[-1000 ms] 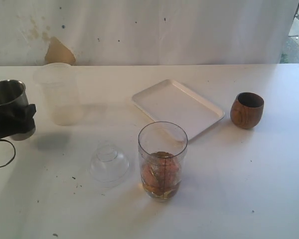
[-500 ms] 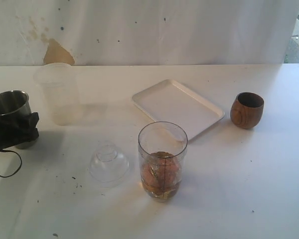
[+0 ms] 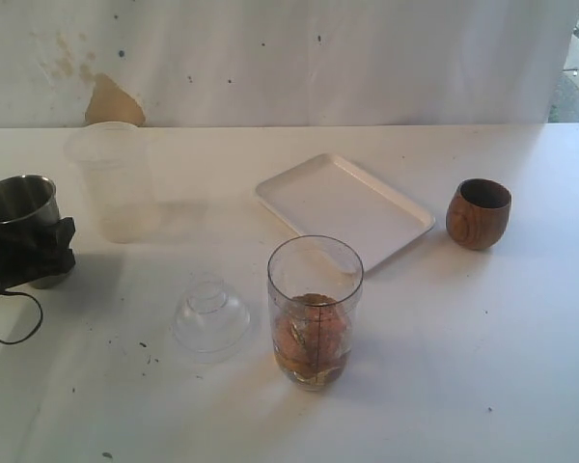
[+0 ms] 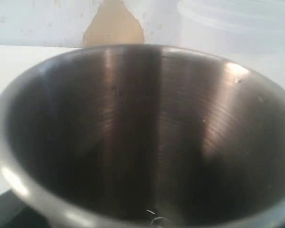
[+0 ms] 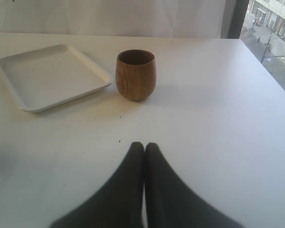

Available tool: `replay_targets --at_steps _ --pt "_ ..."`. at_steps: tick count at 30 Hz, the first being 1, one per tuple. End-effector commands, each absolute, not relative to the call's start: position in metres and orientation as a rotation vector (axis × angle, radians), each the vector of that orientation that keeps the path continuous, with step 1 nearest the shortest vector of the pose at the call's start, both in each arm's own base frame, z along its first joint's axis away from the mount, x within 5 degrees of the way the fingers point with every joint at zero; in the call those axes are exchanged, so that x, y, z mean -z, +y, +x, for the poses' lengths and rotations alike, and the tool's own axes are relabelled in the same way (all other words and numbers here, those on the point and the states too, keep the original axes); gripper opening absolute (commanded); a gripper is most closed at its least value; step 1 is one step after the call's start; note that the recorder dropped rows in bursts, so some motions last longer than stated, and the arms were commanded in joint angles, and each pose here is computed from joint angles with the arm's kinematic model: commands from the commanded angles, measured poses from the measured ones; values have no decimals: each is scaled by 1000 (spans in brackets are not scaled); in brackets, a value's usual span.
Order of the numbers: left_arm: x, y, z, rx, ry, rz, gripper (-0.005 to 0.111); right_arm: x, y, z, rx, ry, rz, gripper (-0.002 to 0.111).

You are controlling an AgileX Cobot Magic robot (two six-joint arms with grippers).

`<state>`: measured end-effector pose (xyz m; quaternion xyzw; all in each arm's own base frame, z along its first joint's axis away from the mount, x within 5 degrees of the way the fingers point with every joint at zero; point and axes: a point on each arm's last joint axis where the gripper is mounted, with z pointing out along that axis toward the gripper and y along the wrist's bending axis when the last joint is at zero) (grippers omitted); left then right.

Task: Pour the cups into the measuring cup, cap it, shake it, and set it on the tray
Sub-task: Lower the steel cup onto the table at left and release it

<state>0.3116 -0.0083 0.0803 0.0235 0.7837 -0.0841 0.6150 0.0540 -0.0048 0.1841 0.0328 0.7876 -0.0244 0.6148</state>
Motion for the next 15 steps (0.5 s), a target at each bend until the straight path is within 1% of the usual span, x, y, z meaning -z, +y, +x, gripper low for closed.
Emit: replay_targets --at_steps 1,2,4,11,13,15 --pt "-73 -6 309 166 1872 45 5 -184 -5 54 53 1804 71 0" --pt "-73 -6 309 161 1871 52 8 -184 -5 54 53 1804 71 0" --pt "-73 -6 309 155 1871 60 19 -184 -5 54 53 1804 71 0" --pt "-73 -6 309 156 1869 60 73 -184 -5 54 53 1804 71 0" --pt "-73 -6 309 156 1869 60 83 -184 -5 54 53 1804 71 0" --pt "-73 -6 309 156 1869 60 90 -184 -5 54 53 1804 71 0"
